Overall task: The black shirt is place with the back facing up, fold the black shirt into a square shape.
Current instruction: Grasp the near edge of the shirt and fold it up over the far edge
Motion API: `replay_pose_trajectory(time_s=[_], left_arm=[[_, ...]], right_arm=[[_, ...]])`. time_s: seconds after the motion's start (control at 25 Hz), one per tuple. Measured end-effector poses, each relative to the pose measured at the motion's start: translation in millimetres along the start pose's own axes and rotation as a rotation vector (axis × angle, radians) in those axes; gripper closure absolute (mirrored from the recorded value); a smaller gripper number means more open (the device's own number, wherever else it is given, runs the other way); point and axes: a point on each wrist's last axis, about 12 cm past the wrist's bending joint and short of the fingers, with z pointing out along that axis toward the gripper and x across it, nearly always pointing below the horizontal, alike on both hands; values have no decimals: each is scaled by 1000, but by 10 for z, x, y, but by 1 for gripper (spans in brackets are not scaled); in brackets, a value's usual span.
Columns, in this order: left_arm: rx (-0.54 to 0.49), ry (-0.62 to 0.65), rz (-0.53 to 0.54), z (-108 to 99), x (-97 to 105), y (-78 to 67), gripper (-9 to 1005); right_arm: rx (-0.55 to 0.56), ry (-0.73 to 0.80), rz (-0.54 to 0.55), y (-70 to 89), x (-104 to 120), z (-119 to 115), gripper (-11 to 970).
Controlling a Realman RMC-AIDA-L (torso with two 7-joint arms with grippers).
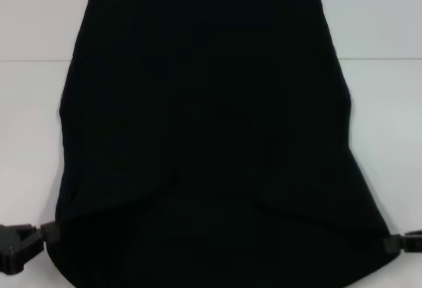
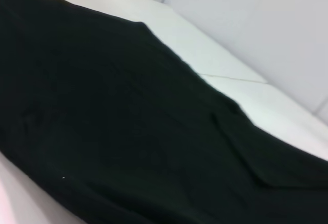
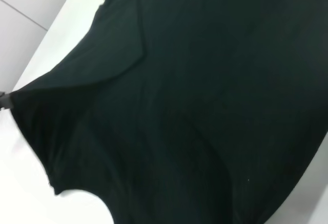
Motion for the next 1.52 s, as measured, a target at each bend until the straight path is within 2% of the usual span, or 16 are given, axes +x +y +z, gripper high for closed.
replay_pose_trajectory(time_s=[0.16, 0.2, 0.6, 0.72, 0.84, 1.04, 1.08, 1.12, 1.16, 1.24, 1.44, 1.48, 1.52], left_arm=[[36, 1, -31, -100, 140, -93, 994], [36, 1, -31, -100, 140, -93, 994], [67, 40, -100, -179, 407, -236, 994], [70, 44, -110, -173, 441, -252, 994], [80, 37, -99, -118, 382, -231, 994], [92, -15, -62, 42, 23, -73, 993], [90, -27, -49, 91, -86, -21, 991], [88, -38, -36, 144, -205, 33, 988], [90, -42, -22, 206, -329, 85, 986], [80, -33, -2, 366, -568, 185, 981], [-23, -2, 25, 754, -1093, 399, 969], [-43, -5, 36, 821, -1177, 419, 967], [-67, -12, 43, 867, -1240, 443, 965]], right_arm=[[-26, -14, -20, -19, 258, -162, 896], [-26, -14, -20, -19, 258, -162, 896], [-59, -48, -21, -2, 763, -380, 897], [-63, -65, -13, 1, 791, -444, 897], [-66, -76, -31, 1, 681, -460, 896], [-72, -120, -93, 17, 315, -405, 897], [-59, -156, -118, 17, 133, -381, 897], [-44, -172, -127, 7, 43, -369, 896], [-44, -172, -127, 7, 43, -369, 896], [-6, -204, -136, -16, -170, -322, 896], [84, -257, -131, -64, -599, -130, 896], [122, -280, -122, -89, -742, -38, 896], [122, -280, -122, -89, -742, -38, 896]])
